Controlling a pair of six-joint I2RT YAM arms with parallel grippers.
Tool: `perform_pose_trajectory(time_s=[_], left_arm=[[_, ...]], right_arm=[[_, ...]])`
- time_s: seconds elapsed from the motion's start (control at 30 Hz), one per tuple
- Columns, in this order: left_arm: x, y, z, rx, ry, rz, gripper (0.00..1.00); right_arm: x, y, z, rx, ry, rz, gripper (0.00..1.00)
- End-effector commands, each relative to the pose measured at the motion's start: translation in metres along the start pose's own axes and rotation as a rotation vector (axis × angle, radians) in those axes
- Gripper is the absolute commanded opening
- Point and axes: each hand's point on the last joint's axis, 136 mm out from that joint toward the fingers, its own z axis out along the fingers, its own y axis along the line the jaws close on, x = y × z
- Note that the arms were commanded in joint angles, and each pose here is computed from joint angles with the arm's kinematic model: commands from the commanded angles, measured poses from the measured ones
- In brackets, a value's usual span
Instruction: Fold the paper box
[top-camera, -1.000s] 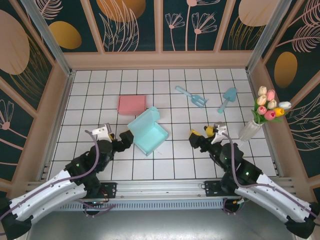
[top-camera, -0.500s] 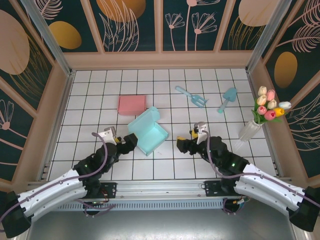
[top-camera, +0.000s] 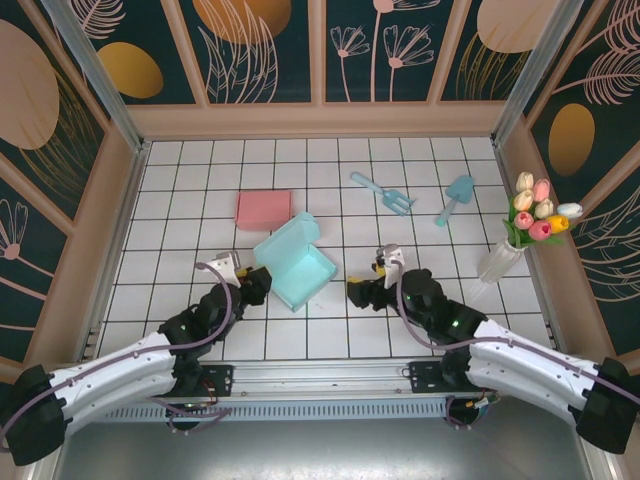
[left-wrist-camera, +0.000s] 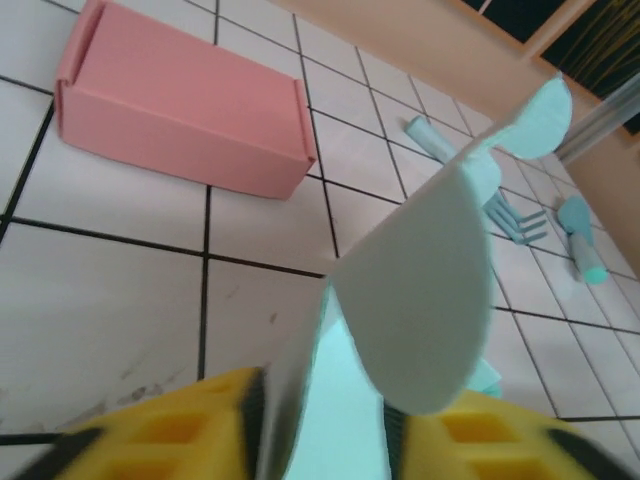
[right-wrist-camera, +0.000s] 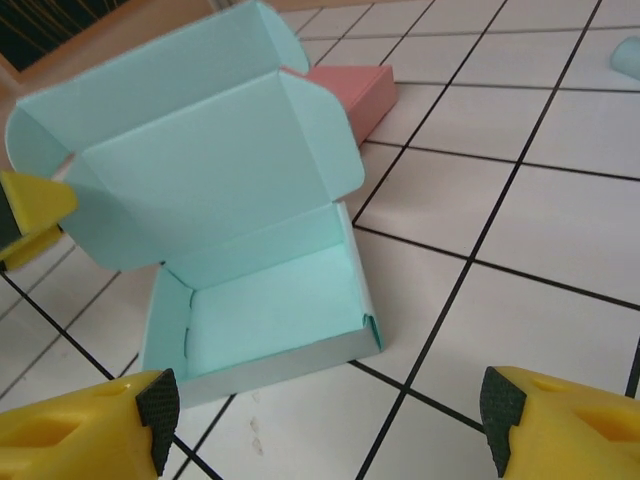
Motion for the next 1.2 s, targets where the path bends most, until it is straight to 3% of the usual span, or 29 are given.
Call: perform_pose_trajectory(time_s=[0.0, 0.07, 0.17, 0.27, 0.37, 0.5, 0.63, 0.87, 1.17], left_arm=[[-0.016, -0.013, 0.001, 0.038, -0.069, 0.100, 0.19], [-0.020, -0.019, 0.000, 0.060, -0.088, 0.151, 0.00], [-0.027, -0.030, -0.002, 0.107, -0.121, 0.236, 0.00], [-0.034, -0.042, -0.004, 0.153, -0.159, 0.327, 0.00], [-0.037, -0.055, -0.006, 0.212, -0.201, 0.423, 0.00], [-0.033, -0.075, -0.006, 0.299, -0.213, 0.553, 0.00], [-0.033, -0.088, -0.006, 0.354, -0.240, 0.624, 0.00], [-0.027, -0.102, -0.015, 0.458, -0.274, 0.699, 0.00], [-0.027, -0.102, -0.002, 0.408, -0.265, 0.738, 0.00]], right_arm=[[-0.026, 0.013, 0.005, -0.032, -0.040, -0.079, 0.83], [-0.031, 0.016, 0.011, -0.029, -0.025, -0.154, 0.84], [-0.049, 0.023, 0.019, -0.028, -0.040, -0.287, 0.87], [-0.088, 0.018, 0.018, 0.049, -0.133, -0.381, 0.87], [-0.123, 0.017, 0.015, 0.019, -0.210, -0.511, 0.88], [-0.156, 0.000, 0.012, -0.024, -0.202, -0.693, 0.88], [-0.149, -0.031, 0.003, -0.112, -0.125, -0.891, 0.89], [-0.118, -0.099, 0.020, -0.079, 0.102, -0.921, 0.89], [-0.085, -0.097, 0.044, -0.218, 0.126, -0.907, 0.85]])
